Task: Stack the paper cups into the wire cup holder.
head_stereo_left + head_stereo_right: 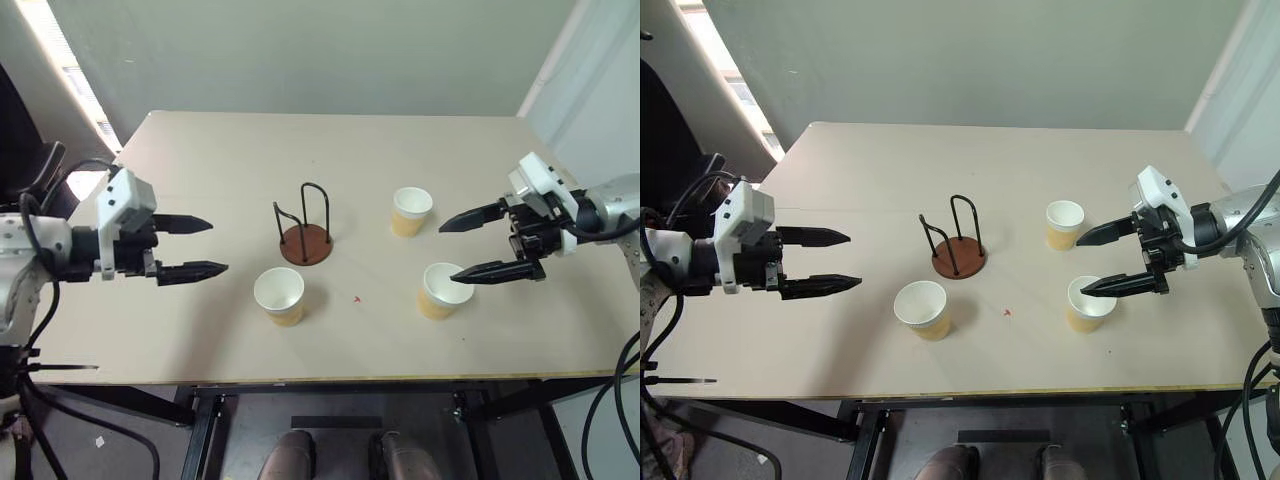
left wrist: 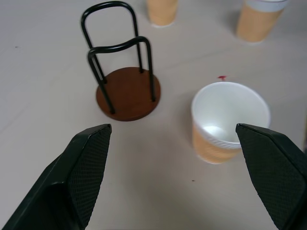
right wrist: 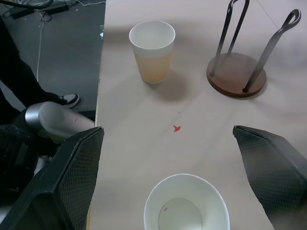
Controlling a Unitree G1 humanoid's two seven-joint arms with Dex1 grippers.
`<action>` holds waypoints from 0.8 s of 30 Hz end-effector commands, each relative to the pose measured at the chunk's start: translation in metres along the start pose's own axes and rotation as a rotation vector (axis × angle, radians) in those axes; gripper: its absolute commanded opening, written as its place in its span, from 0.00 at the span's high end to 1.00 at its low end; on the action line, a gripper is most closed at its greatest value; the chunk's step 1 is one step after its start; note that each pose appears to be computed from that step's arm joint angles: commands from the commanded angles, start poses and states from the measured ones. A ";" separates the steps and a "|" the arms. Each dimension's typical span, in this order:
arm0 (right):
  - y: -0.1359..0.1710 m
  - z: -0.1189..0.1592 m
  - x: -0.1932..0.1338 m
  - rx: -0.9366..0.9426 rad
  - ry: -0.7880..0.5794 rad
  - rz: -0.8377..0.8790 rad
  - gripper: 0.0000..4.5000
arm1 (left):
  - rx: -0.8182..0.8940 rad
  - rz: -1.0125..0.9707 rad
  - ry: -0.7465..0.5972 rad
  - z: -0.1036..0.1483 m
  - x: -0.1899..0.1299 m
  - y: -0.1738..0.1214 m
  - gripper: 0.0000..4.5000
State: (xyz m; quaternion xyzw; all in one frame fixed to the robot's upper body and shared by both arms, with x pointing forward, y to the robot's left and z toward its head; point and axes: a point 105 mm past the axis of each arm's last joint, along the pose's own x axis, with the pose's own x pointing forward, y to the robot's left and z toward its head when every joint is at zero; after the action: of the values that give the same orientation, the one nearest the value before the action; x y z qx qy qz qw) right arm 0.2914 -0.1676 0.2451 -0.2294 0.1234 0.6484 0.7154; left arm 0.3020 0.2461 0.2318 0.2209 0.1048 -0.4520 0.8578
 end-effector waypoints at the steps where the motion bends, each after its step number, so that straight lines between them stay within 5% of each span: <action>1: 0.003 0.010 -0.009 -0.045 -0.012 -0.023 0.00 | 0.025 0.024 -0.029 0.006 0.002 0.005 0.01; 10: 0.004 0.010 -0.010 -0.040 -0.010 -0.041 0.00 | 0.040 0.288 -0.034 -0.003 0.033 0.049 0.01; 24: 0.004 0.012 -0.010 -0.033 -0.004 -0.077 0.00 | -0.079 0.272 -0.109 -0.005 0.108 0.060 0.01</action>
State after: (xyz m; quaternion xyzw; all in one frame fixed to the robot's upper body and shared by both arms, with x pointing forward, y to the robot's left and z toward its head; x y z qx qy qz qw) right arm 0.2894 -0.1711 0.2458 -0.2342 0.1272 0.6253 0.7334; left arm 0.4076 0.2018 0.1888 0.1642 0.0699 -0.3453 0.9214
